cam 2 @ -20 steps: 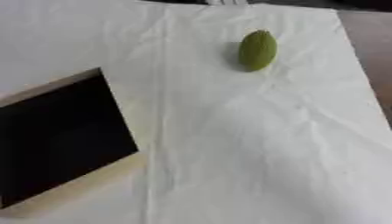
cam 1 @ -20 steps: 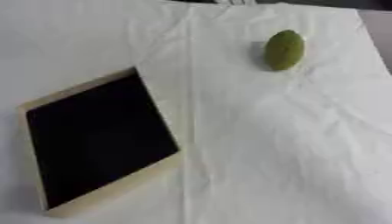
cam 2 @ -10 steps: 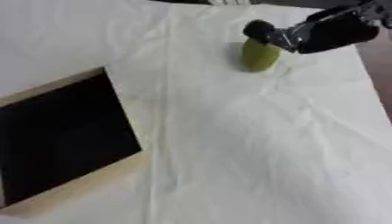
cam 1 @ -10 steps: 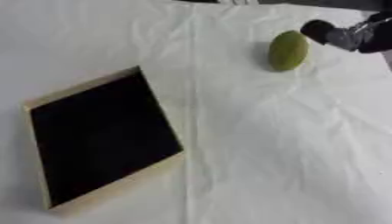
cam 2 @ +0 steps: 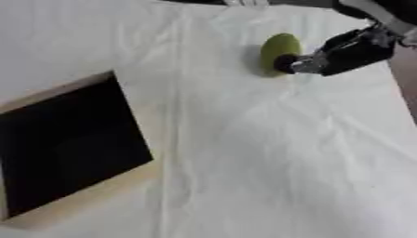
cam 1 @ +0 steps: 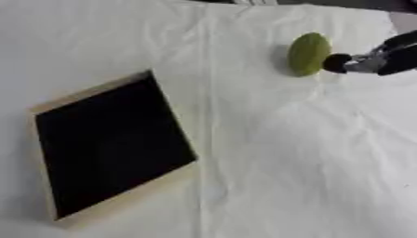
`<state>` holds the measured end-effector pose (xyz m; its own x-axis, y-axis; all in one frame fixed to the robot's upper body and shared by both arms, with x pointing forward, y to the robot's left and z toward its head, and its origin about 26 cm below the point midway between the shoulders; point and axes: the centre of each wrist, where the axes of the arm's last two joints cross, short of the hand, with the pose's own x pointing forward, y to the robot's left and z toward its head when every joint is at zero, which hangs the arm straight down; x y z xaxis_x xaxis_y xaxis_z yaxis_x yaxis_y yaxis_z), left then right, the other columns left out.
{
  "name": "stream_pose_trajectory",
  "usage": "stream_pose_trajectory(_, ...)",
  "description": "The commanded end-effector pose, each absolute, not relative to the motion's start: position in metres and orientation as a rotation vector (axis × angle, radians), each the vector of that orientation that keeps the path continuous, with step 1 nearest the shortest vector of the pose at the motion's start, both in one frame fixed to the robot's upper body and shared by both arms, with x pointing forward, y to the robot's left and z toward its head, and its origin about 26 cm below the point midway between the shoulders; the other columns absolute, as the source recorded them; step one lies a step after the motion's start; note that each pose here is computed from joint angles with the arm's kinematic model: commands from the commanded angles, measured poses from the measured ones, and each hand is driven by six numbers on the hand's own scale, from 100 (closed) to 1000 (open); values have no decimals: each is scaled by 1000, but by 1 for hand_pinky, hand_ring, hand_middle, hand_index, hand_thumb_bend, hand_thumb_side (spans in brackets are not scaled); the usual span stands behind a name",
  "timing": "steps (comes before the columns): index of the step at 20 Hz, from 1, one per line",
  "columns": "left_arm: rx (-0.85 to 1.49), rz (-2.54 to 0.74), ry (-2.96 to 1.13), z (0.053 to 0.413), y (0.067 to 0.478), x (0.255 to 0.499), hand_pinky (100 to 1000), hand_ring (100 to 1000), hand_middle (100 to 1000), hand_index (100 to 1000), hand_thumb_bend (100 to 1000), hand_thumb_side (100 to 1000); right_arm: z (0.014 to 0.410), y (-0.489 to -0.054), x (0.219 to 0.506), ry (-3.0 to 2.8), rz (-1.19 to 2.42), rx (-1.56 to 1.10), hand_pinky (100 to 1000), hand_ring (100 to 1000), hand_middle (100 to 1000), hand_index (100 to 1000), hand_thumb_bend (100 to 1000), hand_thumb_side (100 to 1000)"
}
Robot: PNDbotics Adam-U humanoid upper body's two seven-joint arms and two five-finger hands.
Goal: Pick up objects on the table and place them in the box.
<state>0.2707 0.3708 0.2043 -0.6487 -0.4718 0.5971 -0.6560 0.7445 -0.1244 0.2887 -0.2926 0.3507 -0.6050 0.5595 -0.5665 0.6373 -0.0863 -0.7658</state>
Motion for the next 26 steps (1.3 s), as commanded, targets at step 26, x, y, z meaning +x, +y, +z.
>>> stream_pose_trajectory(26, 836, 428, -2419, 211, 369, 269, 493, 508, 545, 718, 317, 581, 356, -276, 287, 2284, -2323, 1449, 826, 831, 846, 967, 251, 100)
